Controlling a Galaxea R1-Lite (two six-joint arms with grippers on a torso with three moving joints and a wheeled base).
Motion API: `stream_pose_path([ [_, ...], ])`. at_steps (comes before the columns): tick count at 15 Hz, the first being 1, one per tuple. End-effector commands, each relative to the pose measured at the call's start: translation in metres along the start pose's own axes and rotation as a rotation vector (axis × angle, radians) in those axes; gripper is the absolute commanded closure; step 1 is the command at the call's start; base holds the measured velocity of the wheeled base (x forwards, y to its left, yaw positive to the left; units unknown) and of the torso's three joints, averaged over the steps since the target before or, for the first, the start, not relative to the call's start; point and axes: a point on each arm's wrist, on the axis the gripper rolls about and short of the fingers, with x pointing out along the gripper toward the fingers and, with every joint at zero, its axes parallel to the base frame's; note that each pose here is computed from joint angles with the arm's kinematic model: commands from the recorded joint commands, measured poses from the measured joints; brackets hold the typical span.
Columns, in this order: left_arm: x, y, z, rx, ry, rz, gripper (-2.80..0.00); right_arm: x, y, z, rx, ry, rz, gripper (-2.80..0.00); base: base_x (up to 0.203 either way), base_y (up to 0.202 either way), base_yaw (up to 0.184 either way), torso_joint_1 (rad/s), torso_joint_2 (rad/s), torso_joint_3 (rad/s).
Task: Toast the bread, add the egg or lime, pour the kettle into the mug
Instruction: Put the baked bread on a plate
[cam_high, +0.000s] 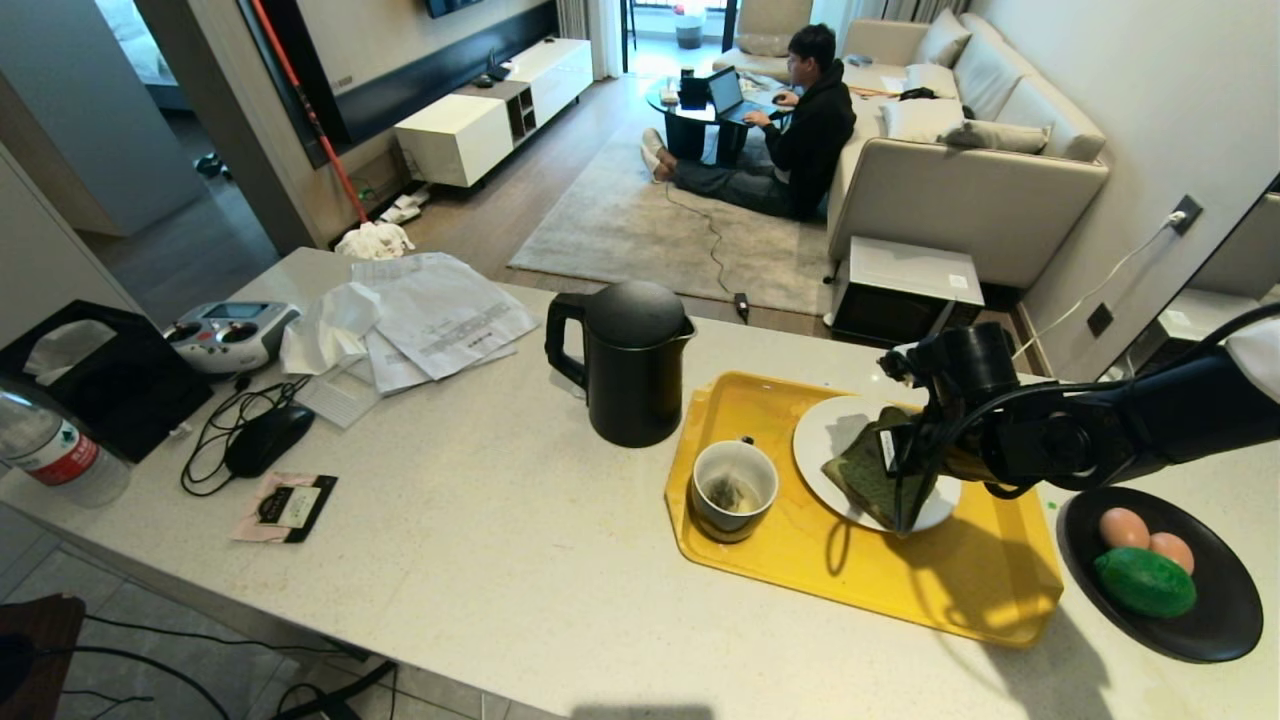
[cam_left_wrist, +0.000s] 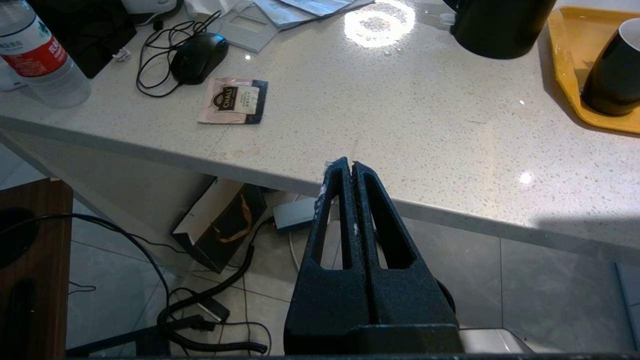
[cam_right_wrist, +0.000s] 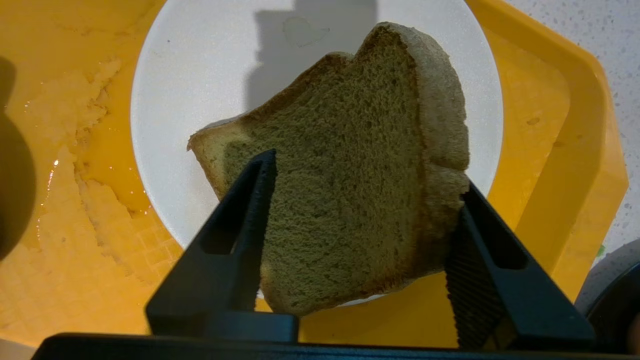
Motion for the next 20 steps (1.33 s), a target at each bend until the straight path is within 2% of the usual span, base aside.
stream_pose_path([
  [1,0.0,0.0,0.0,0.0,0.0,0.0,0.0,-0.006,-0.001,0.005,0.005,-0.021,-0.001,-2.8,0.0,0.0,0.0,0.0,0.0,0.0],
  [12,0.0,0.0,0.0,0.0,0.0,0.001,0.0,-0.018,-0.016,0.018,-0.017,-0.085,-0.027,-2.8,0.0,0.0,0.0,0.0,0.0,0.0],
  [20,0.0,0.0,0.0,0.0,0.0,0.0,0.0,-0.056,-0.026,0.037,0.0,-0.182,-0.032,-2.8,0.0,0.0,0.0,0.0,0.0,0.0],
])
